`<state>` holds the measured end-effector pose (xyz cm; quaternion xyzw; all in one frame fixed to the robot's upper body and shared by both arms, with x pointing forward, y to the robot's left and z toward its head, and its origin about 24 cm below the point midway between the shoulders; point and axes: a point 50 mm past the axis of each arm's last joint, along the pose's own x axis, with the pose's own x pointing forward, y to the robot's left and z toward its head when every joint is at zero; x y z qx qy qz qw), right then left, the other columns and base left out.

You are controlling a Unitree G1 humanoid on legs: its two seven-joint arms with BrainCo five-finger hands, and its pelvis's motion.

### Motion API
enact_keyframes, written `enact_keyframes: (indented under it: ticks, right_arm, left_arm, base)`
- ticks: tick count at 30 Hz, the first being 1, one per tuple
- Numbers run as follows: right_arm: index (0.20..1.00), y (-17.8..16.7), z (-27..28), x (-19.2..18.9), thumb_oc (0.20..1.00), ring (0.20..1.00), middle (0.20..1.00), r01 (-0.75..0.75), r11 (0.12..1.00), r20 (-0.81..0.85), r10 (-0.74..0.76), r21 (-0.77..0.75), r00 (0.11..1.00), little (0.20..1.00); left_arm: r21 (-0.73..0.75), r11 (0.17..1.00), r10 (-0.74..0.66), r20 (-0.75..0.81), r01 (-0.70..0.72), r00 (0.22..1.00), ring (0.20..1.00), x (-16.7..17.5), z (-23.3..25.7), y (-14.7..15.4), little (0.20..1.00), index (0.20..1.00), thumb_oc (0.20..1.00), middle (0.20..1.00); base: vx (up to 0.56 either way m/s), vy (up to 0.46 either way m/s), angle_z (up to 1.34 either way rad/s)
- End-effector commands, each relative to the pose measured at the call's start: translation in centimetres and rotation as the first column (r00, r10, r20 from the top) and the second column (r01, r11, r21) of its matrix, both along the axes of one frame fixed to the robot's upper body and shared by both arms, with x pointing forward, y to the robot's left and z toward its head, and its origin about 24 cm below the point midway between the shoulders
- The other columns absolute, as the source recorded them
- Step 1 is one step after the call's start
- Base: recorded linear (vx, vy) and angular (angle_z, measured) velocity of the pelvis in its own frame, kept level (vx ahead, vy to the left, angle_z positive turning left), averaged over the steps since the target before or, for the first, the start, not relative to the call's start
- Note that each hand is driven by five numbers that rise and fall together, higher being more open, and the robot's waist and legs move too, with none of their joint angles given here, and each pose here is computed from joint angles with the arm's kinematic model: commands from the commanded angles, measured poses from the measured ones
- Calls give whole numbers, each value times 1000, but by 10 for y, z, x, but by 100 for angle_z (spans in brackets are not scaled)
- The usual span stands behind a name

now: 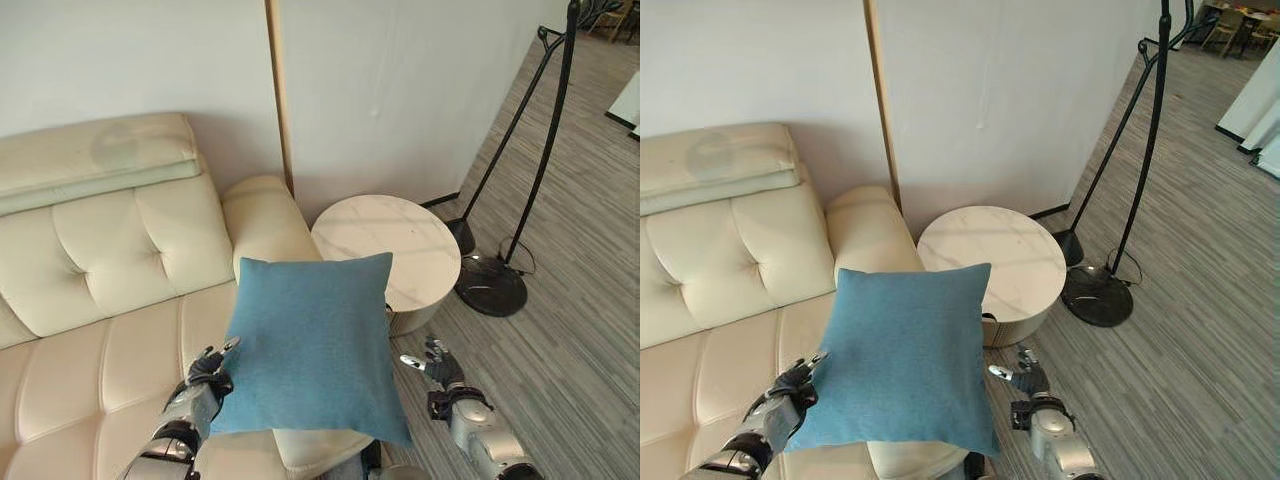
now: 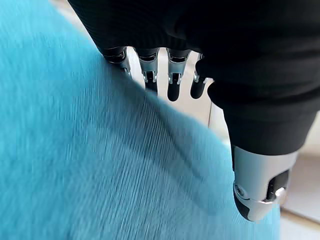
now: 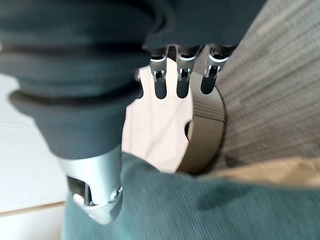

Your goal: Pick up all the scattered cushions and arrange them neatly on the sofa.

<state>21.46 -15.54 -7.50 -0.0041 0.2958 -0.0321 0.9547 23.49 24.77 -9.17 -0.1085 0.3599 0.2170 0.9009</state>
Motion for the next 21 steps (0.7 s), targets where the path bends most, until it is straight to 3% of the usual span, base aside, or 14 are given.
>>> enact_keyframes:
  ticks: [1, 4, 10, 16, 21]
  right_arm:
    - [1000, 13, 28, 36, 1000, 1000, 1000, -21, 999, 155, 16, 32, 988, 1000]
    - [1000, 36, 38, 46, 1000, 1000, 1000, -76, 994, 191, 60, 77, 980, 1000]
    - [1000, 85, 71, 82, 1000, 1000, 1000, -175, 978, 288, 135, 118, 948, 1000]
    - [1000, 93, 87, 99, 1000, 1000, 1000, -182, 979, 309, 144, 97, 940, 1000]
    - [1000, 95, 74, 96, 1000, 1000, 1000, -146, 977, 237, 106, 158, 966, 1000]
  left_arm:
    - [17, 995, -99, 116, 97, 988, 1000, 40, 25, -20, 1000, 1000, 1000, 1000]
    - [-7, 984, -176, 154, 180, 972, 1000, 54, 30, -52, 1000, 1000, 1000, 1000]
    - [-42, 975, -203, 242, 219, 949, 1000, 80, 52, -90, 1000, 1000, 1000, 1000]
    - [-11, 950, -286, 360, 311, 888, 1000, 97, 79, -111, 1000, 1000, 1000, 1000]
    - [-94, 936, -281, 379, 339, 881, 1000, 92, 77, -130, 1000, 1000, 1000, 1000]
  base:
    - [-34, 48, 3]
    - [-68, 64, 5]
    - [-139, 23, -2]
    - [-123, -7, 11]
    - [-68, 9, 22]
